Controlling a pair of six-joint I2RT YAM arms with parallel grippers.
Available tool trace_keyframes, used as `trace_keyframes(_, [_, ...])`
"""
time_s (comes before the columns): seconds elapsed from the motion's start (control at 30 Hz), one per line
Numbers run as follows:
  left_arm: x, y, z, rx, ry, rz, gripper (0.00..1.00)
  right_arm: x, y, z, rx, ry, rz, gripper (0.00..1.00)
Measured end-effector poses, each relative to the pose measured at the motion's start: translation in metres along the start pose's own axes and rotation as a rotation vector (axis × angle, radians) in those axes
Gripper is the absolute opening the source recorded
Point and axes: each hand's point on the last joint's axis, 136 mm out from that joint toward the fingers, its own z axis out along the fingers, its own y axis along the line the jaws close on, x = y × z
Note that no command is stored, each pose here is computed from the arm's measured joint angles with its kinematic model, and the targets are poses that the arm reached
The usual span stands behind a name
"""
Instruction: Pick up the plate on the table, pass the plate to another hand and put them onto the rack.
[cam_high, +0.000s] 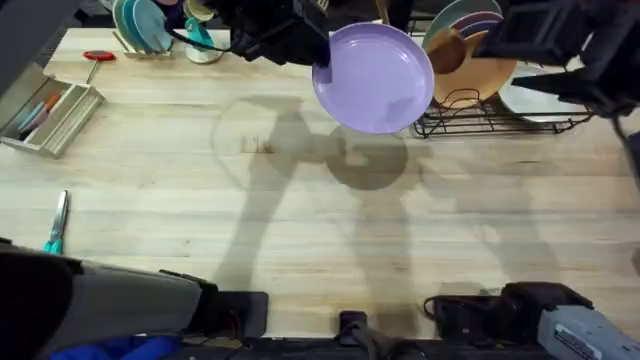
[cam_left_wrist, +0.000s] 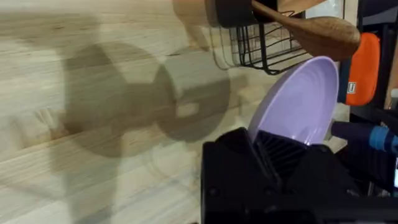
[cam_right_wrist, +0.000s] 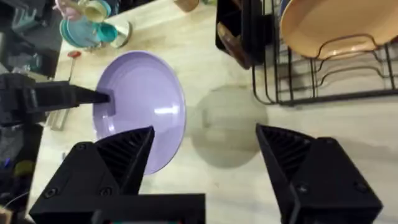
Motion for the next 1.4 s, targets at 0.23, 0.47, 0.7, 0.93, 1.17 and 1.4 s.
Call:
trace_keyframes(0.23, [0.0,0.0,0.0,0.001,0.001,0.0,0.042,-0.006,0.01,-0.014,0.027,0.08,0.041,0.995])
trace_keyframes(0.47, [0.0,0.0,0.0,0.002,0.001,0.0,0.042,-0.005,0.01,-0.01,0.025,0.113,0.056,0.996])
trace_keyframes(0.7, [0.0,0.0,0.0,0.002,0.001,0.0,0.042,-0.004,0.013,-0.01,0.009,0.118,0.059,0.996])
trace_keyframes(0.93, [0.0,0.0,0.0,0.002,0.001,0.0,0.042,-0.003,0.013,-0.008,0.006,0.127,0.063,0.996])
trace_keyframes(1.17, [0.0,0.0,0.0,0.002,0.001,0.0,0.042,0.004,0.009,0.016,0.011,0.21,0.079,0.996])
trace_keyframes(1.4, [0.0,0.0,0.0,0.002,0.001,0.0,0.042,0.02,0.011,0.046,0.008,0.325,0.079,0.995])
